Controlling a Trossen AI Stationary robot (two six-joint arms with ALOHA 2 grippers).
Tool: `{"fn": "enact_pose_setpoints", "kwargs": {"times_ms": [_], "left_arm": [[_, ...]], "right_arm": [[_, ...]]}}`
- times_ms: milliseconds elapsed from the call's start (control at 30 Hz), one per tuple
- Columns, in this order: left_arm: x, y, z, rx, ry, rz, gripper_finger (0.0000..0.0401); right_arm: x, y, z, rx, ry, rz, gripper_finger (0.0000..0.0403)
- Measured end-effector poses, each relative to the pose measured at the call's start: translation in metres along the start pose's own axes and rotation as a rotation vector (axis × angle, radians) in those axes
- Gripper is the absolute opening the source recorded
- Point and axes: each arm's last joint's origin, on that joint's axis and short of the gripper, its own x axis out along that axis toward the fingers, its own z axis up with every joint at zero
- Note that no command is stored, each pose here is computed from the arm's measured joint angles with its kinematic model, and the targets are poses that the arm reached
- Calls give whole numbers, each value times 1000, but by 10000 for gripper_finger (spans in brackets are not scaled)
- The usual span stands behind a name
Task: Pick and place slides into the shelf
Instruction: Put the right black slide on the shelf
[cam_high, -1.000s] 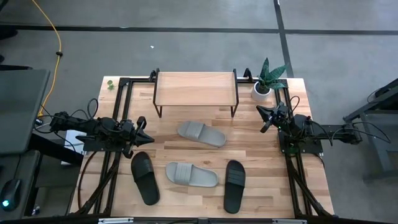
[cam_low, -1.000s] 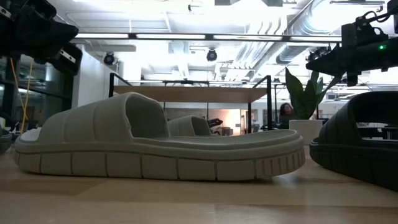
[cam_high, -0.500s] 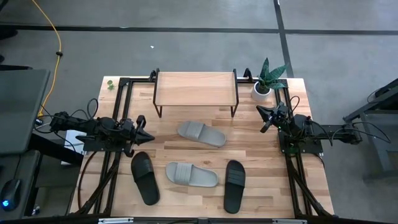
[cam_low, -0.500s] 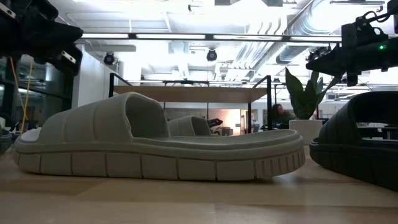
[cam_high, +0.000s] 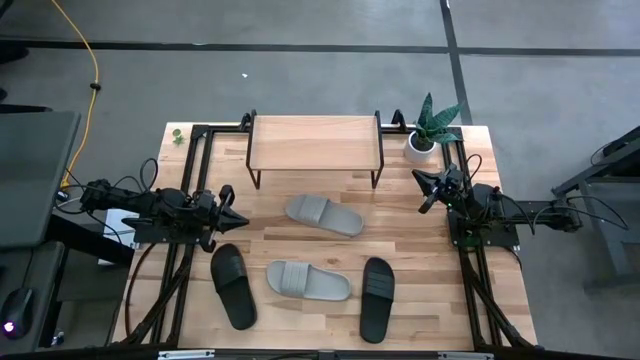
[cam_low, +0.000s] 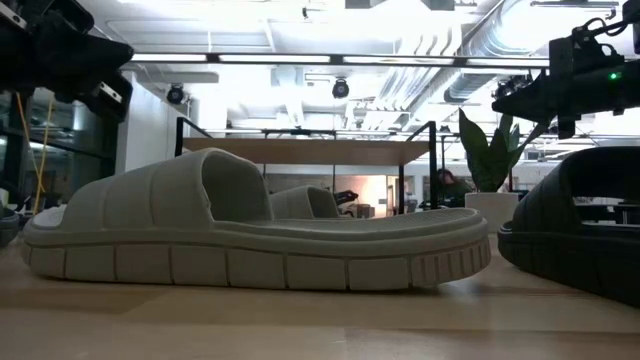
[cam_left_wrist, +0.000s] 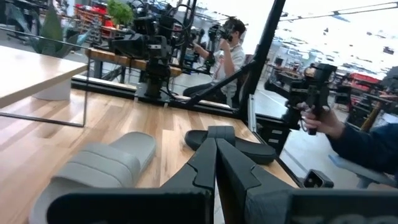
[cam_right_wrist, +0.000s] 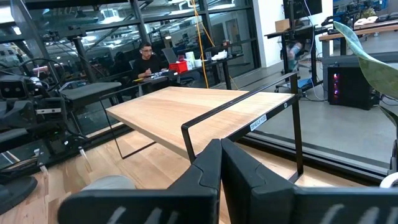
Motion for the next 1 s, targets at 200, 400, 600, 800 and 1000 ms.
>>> {"fn": "enact_pose_setpoints", "kwargs": {"times_ms": [200,400,600,800,1000], "left_arm": [[0,2,1,15,-26,66,1],[0,2,2,24,-30,68,1],[0,2,2,25,-36,69,1],[0,1,4,22,-55,72,1],[-1,3,13,75,-155,183,1]], "right_arm": [[0,0,0,0,0,0,0],[0,0,0,-1,0,0,0],[0,0,0,-1,0,0,0],[0,2,0,-3,12,82,0],[0,5,2,1,0,175,0]]}}
